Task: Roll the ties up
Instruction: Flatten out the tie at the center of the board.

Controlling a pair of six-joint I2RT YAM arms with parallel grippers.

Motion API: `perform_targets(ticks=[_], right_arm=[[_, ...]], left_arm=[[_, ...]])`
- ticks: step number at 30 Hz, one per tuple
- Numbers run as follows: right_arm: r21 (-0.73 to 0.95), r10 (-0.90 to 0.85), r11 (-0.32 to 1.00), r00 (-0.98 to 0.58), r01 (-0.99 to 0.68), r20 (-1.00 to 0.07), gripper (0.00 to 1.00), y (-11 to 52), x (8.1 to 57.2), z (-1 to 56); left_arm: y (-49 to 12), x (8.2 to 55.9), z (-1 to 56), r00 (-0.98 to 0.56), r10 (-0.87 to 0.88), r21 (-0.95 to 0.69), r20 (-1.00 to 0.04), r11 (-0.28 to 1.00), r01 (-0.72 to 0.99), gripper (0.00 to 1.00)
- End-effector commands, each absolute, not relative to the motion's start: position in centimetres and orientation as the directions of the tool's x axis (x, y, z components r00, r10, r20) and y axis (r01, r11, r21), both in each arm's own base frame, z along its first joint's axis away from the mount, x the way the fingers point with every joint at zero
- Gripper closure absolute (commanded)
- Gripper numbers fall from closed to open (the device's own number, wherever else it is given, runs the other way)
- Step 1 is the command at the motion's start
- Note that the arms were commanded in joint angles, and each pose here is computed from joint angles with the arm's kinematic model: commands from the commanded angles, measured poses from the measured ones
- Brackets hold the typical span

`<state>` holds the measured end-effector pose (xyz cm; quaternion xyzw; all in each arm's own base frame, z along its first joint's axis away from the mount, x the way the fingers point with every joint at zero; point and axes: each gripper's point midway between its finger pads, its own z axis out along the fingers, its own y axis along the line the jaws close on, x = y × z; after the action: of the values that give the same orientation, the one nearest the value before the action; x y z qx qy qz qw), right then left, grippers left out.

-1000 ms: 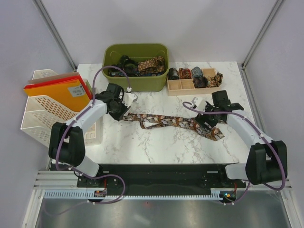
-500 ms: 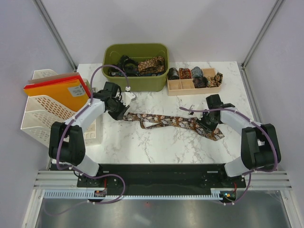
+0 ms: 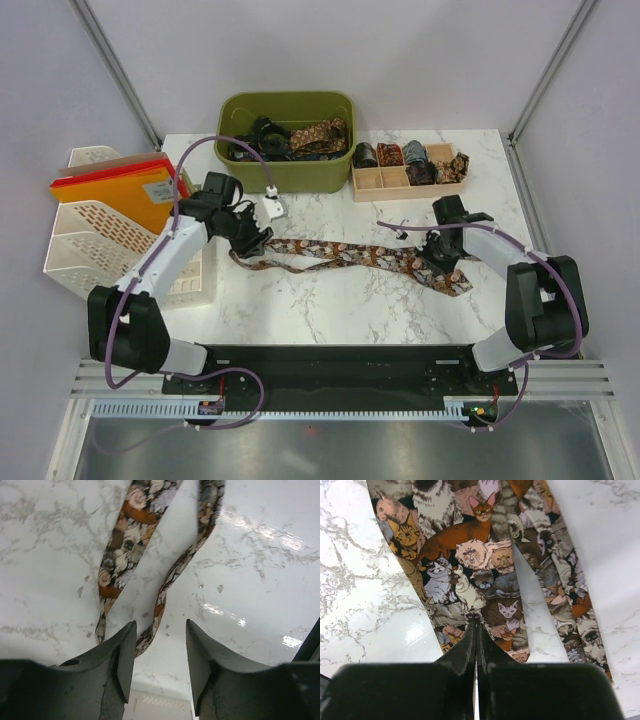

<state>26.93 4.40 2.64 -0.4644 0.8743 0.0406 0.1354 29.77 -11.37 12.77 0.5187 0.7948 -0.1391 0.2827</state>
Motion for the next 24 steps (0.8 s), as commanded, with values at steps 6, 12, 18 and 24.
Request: perform_targets(ticks=[6,12,18,24], right_arm=[[-0.078,-0.777,0.591,-0.541,-0.803,-0.321,1.00,5.0,28.8,5.4],[-0.008,-0.781,0.575,-0.546,-0.818,-0.303,0.54,5.5,27.3,5.7],[0.022,-0.770,0.597,-0.579,-0.802,-0.269,0.33,5.6,26.0,4.2],[-0.053,-0.792,0.596,-0.576,-0.801,-0.201,0.37,4.9,26.0,1.6]], left_arm=[[-17.8,27.5,9.8,0.058,0.788,0.166,-0.613,0.058,0.984,0.47],[-18.3,27.8,7.3,0.102,0.827,0.158,-0.553,-0.016,0.987,0.48],[-18.2,27.6,6.2,0.086,0.837,0.131,-0.540,-0.017,0.991,0.48],[-17.7,26.9,4.5,0.070,0.850,0.099,-0.522,-0.021,0.995,0.50]])
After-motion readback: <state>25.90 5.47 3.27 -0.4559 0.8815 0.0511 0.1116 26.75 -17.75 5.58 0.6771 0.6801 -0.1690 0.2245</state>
